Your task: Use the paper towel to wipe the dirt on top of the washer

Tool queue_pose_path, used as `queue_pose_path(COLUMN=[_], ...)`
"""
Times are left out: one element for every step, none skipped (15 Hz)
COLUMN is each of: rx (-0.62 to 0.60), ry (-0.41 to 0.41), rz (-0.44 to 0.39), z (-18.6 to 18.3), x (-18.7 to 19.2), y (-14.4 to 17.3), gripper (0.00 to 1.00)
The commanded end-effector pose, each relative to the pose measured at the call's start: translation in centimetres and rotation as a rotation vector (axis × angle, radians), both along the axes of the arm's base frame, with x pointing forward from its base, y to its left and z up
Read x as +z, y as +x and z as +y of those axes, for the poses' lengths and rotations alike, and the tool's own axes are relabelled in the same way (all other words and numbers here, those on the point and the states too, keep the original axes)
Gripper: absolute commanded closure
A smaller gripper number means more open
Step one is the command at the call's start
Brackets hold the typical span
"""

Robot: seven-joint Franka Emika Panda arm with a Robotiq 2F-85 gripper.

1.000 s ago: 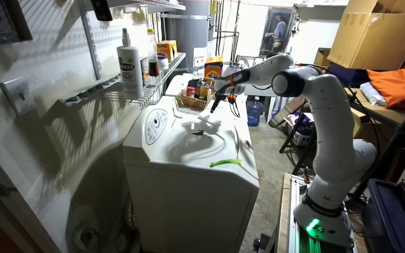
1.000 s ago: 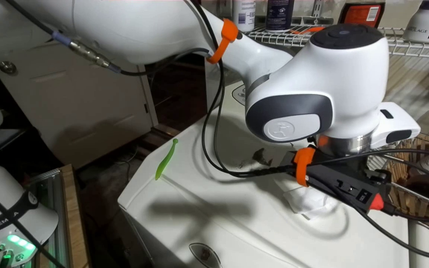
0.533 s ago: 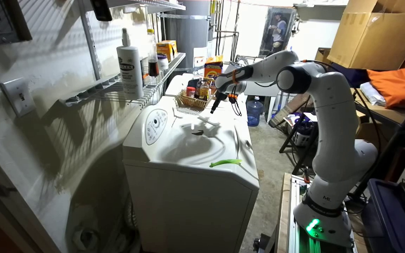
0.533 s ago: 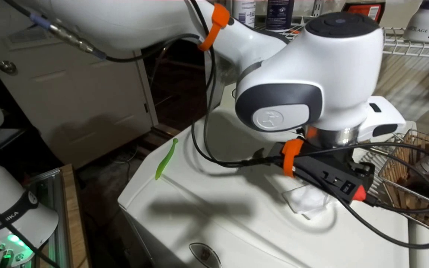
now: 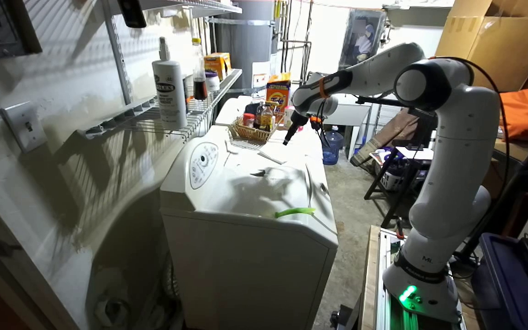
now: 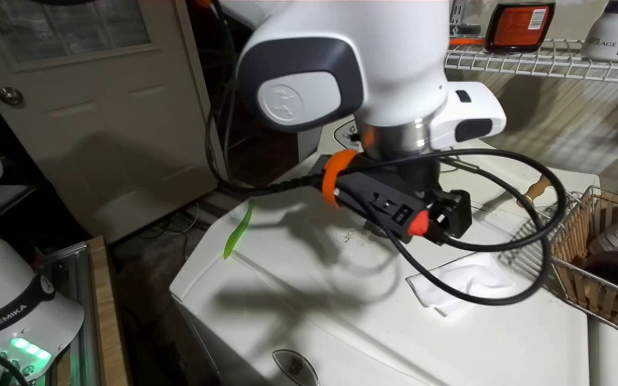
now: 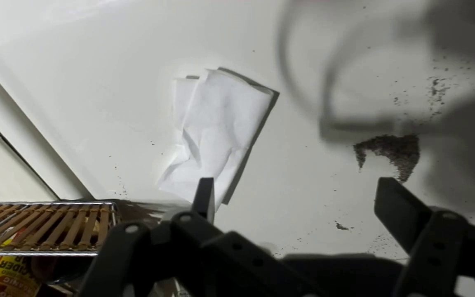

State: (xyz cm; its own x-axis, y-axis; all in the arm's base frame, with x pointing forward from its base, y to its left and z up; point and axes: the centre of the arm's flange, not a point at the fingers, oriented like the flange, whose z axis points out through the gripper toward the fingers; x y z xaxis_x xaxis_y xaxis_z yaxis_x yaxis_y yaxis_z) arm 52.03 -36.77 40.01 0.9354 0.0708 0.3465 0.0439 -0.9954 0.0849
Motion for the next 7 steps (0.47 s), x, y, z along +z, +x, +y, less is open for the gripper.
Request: queue_pose_path(rx=[-0.007,-0.011,-0.013,-0.015,-0.017,-0.018,-0.02], ry=[0.001,0.003,0.004,0.004,0.004,0.005,0.006], rz=[-0.009,-0.014,-0.016,-0.017,-0.016,-0.015,-0.014], z=[0.9,1.6,2.1,2.3,2.3,2.3,2.2], x=[0.5,0.9,1.0,1.1,1.0,0.8,0.8], y=[-0.7,-1.3,-1.7,-1.9,-2.1,-2.2,-2.2], gripper=[0.0,0.0,0.0,0.0,0.0,0.0,0.0])
